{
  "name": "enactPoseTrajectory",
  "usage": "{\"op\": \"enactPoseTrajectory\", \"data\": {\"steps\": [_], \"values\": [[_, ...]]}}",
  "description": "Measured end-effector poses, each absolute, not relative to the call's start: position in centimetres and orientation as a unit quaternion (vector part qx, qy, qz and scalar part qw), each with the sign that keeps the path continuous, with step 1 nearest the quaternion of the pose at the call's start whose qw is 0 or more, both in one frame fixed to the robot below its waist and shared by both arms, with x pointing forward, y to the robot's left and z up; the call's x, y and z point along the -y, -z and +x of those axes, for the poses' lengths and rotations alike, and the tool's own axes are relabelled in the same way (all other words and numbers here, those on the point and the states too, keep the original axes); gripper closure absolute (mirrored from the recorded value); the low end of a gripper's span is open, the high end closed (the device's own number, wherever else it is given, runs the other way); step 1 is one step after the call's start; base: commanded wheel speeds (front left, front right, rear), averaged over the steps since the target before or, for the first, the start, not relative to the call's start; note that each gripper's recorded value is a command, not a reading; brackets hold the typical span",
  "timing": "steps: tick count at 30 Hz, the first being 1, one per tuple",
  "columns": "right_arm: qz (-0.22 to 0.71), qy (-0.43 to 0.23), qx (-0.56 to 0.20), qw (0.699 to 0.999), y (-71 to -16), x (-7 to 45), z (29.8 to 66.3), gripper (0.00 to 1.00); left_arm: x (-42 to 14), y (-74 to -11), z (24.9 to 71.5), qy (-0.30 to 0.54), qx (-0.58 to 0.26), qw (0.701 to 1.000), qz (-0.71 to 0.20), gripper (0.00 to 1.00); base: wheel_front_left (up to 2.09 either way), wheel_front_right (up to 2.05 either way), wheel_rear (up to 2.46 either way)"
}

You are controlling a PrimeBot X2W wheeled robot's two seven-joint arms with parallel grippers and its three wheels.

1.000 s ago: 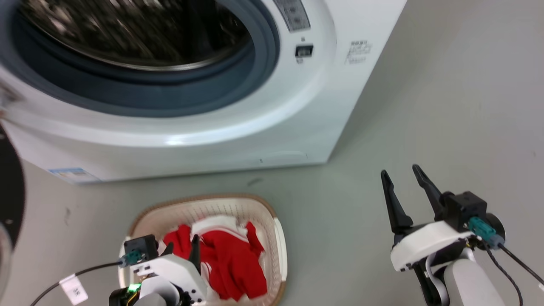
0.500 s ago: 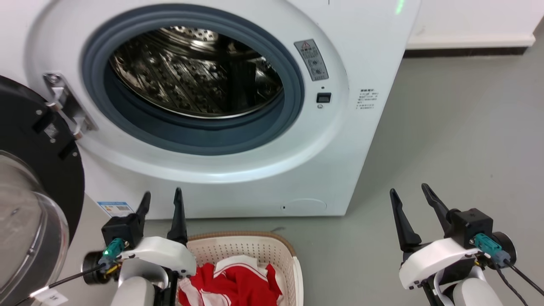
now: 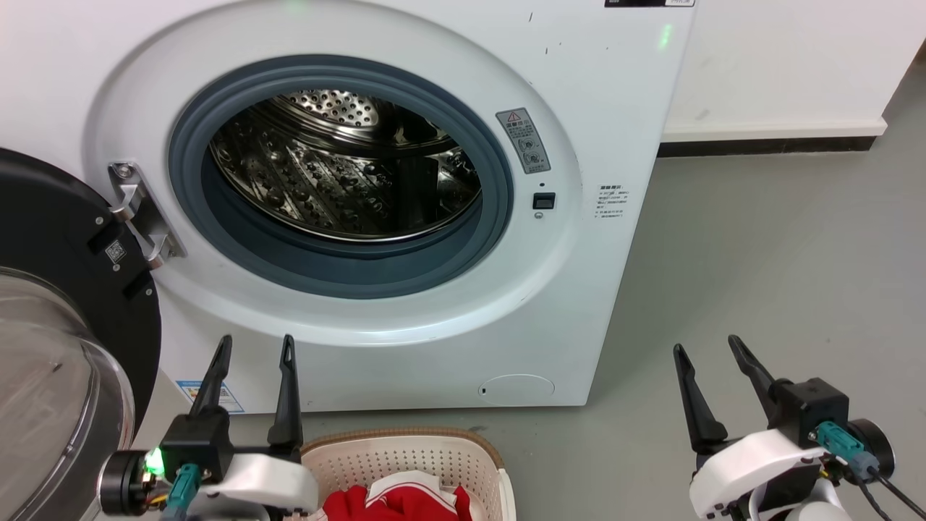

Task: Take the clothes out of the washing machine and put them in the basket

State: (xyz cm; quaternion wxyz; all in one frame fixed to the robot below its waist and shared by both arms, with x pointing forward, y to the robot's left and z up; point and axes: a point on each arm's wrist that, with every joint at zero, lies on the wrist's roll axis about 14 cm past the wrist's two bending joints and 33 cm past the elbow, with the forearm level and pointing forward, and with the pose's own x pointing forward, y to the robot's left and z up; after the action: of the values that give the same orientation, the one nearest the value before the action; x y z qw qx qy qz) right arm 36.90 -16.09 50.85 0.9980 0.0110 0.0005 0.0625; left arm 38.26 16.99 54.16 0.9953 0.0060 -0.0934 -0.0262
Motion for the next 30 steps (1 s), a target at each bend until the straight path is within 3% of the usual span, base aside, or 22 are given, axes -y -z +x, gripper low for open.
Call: {"op": "enactPoseTrajectory", "data": {"steps": [24,25,30], "values": [[0.015,-0.073,-0.004,0.997,-50.9,15.3,36.0,0.0,-18.1,-52.2,36.5,0.007,0.06,0.998,0.0,0.0,0.0,0.0,0.0],[0.015,-0.073,-0.004,0.997,-50.9,15.3,36.0,1.0,-18.2,-52.2,36.5,0.006,0.059,0.998,-0.001,1.0,0.0,0.0,0.0],[0.034,-0.07,-0.028,0.997,-49.4,15.4,35.5,1.0,-18.5,-50.2,36.2,-0.003,0.023,0.999,-0.024,1.0,0.0,0.0,0.0]]}}
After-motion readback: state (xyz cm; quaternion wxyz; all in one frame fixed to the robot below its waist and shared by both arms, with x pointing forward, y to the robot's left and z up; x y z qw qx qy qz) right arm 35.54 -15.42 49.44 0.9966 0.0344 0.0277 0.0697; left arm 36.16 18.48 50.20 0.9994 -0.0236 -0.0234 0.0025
